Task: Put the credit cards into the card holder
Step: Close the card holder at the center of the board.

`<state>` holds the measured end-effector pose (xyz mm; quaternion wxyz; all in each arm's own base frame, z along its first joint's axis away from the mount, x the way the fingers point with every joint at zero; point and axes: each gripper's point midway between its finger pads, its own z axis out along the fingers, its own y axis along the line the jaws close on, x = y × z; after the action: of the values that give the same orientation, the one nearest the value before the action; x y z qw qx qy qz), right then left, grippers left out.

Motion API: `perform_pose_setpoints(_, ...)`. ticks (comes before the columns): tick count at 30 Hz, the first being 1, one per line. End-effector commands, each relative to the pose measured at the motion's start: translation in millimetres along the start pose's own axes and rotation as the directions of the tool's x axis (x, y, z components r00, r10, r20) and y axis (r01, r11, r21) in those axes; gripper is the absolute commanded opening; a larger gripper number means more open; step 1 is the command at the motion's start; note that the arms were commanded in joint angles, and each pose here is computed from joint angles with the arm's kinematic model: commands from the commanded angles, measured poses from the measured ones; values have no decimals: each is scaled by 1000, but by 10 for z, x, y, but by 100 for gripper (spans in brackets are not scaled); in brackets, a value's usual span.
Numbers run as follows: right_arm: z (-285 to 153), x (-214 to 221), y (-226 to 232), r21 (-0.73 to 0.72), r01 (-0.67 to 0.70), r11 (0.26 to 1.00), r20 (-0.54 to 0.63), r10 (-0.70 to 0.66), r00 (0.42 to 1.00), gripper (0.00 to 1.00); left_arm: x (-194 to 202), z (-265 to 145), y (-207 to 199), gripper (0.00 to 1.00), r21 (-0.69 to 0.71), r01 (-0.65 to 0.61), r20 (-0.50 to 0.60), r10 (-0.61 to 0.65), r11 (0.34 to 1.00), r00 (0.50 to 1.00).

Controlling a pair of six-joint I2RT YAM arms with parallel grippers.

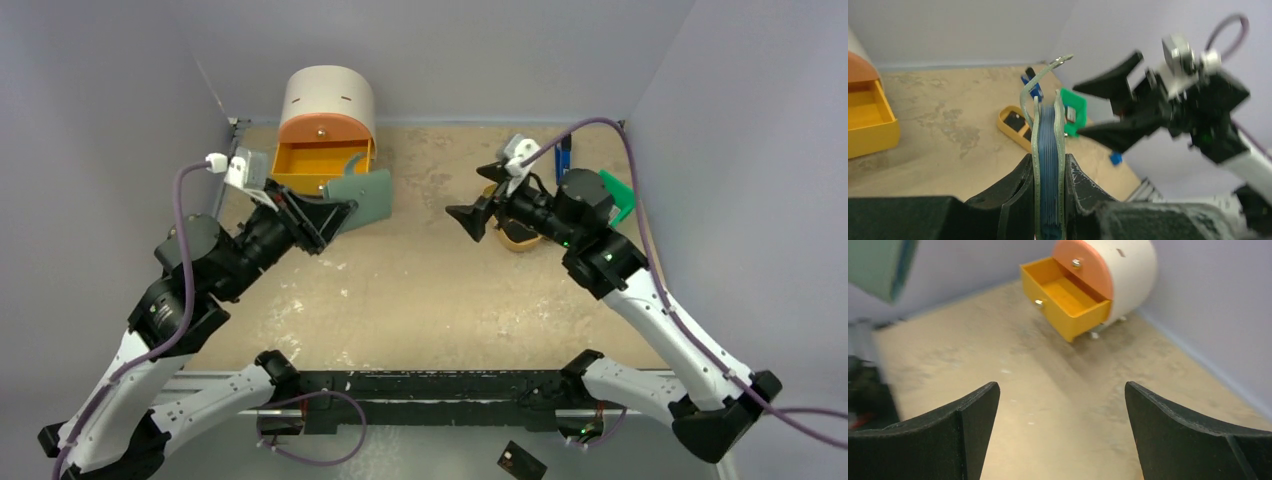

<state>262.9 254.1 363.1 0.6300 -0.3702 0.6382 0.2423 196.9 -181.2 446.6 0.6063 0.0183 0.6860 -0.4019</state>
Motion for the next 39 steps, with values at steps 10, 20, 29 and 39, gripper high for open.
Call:
perform_pose_setpoints(10, -670, -773, 1011, -744, -374, 554, -35, 527, 849, 99, 718, -554, -542, 0, 590, -311, -139, 473, 745, 870)
perform_pose_setpoints(20, -635, -613, 1143, -714, -388, 582, -99, 465, 880, 99, 607, -277, -970, 0, 723, -247, -95, 447, 645, 890)
perform_pose_setpoints(29, -634, -521, 1279, -735, -401, 547, -152, 443, 883, 78, 552, -203, -1035, 0, 730, -245, -78, 435, 638, 897)
perform_pose_setpoints(39, -650, -626, 1323, -774, -401, 490, -134, 492, 860, 37, 612, -132, -1014, 0, 728, -233, -99, 435, 644, 895)
